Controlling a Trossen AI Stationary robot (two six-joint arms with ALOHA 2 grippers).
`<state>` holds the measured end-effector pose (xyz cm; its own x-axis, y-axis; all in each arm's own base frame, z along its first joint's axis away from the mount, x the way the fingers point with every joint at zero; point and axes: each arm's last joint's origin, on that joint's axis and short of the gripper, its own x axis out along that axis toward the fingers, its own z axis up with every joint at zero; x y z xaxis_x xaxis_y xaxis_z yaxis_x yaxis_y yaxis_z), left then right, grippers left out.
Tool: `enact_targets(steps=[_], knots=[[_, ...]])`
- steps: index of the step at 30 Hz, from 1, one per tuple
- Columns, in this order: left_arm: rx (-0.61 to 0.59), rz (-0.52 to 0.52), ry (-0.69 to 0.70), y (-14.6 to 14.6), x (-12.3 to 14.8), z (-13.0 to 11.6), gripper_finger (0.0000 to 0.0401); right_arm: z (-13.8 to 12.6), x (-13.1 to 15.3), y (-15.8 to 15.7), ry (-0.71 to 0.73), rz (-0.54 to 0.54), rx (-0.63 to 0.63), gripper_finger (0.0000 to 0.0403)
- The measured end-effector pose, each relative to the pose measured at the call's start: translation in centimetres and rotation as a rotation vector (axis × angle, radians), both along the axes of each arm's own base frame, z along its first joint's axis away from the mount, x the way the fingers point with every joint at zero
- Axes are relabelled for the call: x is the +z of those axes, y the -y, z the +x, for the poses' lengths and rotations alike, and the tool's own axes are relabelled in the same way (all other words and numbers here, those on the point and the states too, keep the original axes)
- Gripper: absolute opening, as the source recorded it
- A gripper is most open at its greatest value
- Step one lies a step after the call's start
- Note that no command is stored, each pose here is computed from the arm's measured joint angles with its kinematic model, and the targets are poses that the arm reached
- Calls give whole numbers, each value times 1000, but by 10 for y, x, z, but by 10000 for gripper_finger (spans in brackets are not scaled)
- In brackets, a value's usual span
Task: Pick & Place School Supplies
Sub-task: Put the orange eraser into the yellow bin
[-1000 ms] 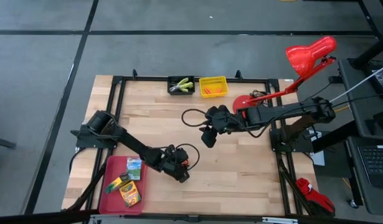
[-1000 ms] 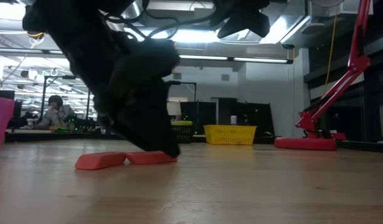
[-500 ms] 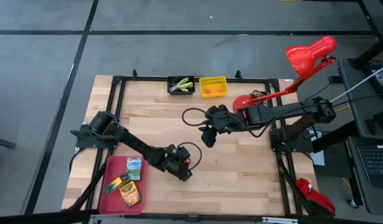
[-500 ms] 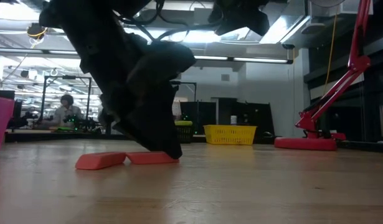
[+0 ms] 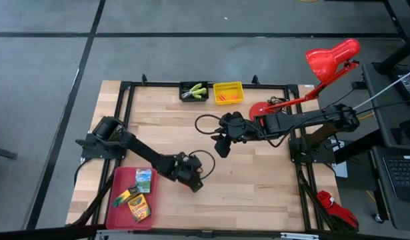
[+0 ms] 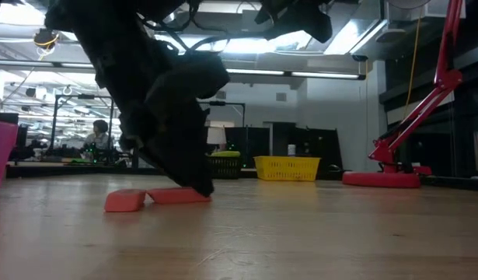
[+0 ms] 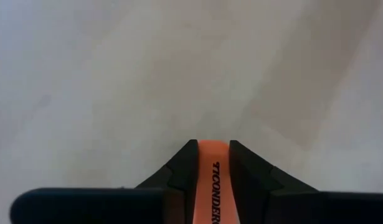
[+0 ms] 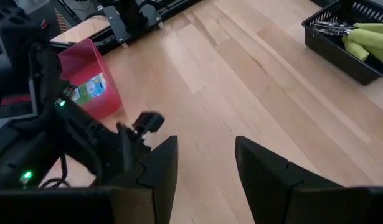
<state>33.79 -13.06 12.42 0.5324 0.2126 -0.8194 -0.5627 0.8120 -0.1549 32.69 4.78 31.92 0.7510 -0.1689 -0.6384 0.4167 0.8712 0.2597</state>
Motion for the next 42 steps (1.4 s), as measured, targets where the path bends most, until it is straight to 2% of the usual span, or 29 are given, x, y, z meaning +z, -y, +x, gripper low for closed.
enact_targets(steps=[4,12,17,22,28,33,35,38,42], knots=[[4,52,9,-20,12,4,70,-1,-1,0,-14,-9,-7,162],[-4,164,48,-75,55,8,71,-14,-8,4,-155,-73,-42,162],[31,232,-30,-114,72,-2,75,-32,4,9,-166,-124,-110,162],[29,283,-21,-159,86,-5,72,-55,23,13,-125,-139,-176,162],[13,269,155,-227,99,0,74,-79,28,8,-169,-166,-230,162],[49,268,323,-278,108,-4,71,-90,36,2,-117,-177,-262,162],[56,248,337,-294,106,-4,71,-91,36,1,-111,-181,-271,162],[51,233,367,-310,105,7,74,-92,36,1,-110,-184,-277,162],[61,218,446,-329,104,35,74,-92,36,2,-107,-174,-292,162]])
